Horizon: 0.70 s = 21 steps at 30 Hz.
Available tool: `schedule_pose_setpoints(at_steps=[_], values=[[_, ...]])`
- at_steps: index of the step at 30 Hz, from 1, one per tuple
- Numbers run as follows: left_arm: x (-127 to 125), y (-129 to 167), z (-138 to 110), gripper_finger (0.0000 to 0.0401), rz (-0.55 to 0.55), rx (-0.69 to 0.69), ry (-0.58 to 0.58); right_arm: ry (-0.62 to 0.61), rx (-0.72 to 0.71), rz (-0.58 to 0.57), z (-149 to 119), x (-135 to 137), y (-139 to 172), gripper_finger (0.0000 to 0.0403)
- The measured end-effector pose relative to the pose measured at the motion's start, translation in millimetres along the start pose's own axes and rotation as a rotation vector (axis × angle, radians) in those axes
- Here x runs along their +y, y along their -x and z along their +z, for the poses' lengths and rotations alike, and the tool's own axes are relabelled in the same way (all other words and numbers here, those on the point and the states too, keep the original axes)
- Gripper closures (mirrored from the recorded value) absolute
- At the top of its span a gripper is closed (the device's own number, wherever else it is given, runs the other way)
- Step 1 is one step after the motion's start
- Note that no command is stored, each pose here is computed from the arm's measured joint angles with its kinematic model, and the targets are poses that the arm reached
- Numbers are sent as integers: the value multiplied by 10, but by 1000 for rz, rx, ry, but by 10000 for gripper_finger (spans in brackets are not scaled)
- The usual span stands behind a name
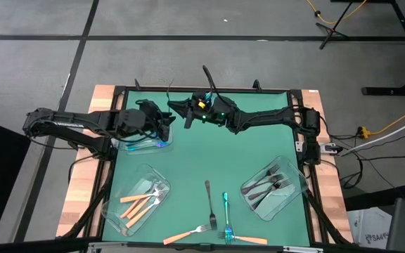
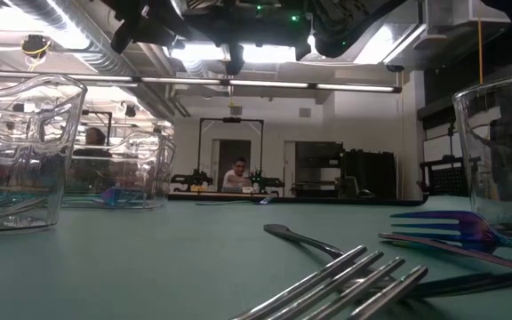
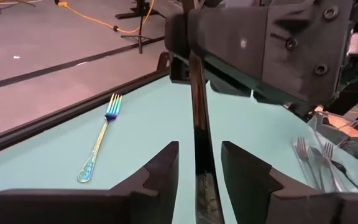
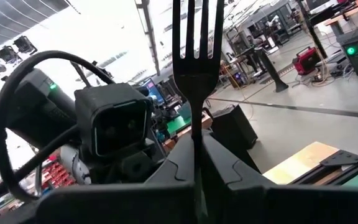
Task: Sort silverware by color (type)
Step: Put the top black fork into the bottom right transparent bin
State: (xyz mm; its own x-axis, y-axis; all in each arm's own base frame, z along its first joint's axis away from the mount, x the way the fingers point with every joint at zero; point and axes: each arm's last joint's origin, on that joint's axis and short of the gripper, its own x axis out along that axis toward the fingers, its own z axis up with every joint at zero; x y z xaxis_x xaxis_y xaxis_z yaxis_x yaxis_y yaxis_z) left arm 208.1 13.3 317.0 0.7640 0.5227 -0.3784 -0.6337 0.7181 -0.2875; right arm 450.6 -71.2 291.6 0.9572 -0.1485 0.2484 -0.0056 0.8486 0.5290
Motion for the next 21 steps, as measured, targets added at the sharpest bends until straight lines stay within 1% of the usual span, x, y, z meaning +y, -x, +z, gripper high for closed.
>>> schedule_pose_setpoints(at_steps=[10, 17, 21], values=[[26, 1, -32, 330, 31, 25, 2, 12, -58, -103, 14, -34, 2, 403], [38, 1, -37, 357, 57, 19, -5, 12, -66, -116, 16, -38, 3, 403], [37, 1, -37, 384, 56, 18, -5, 12, -66, -116, 16, -38, 3, 403]])
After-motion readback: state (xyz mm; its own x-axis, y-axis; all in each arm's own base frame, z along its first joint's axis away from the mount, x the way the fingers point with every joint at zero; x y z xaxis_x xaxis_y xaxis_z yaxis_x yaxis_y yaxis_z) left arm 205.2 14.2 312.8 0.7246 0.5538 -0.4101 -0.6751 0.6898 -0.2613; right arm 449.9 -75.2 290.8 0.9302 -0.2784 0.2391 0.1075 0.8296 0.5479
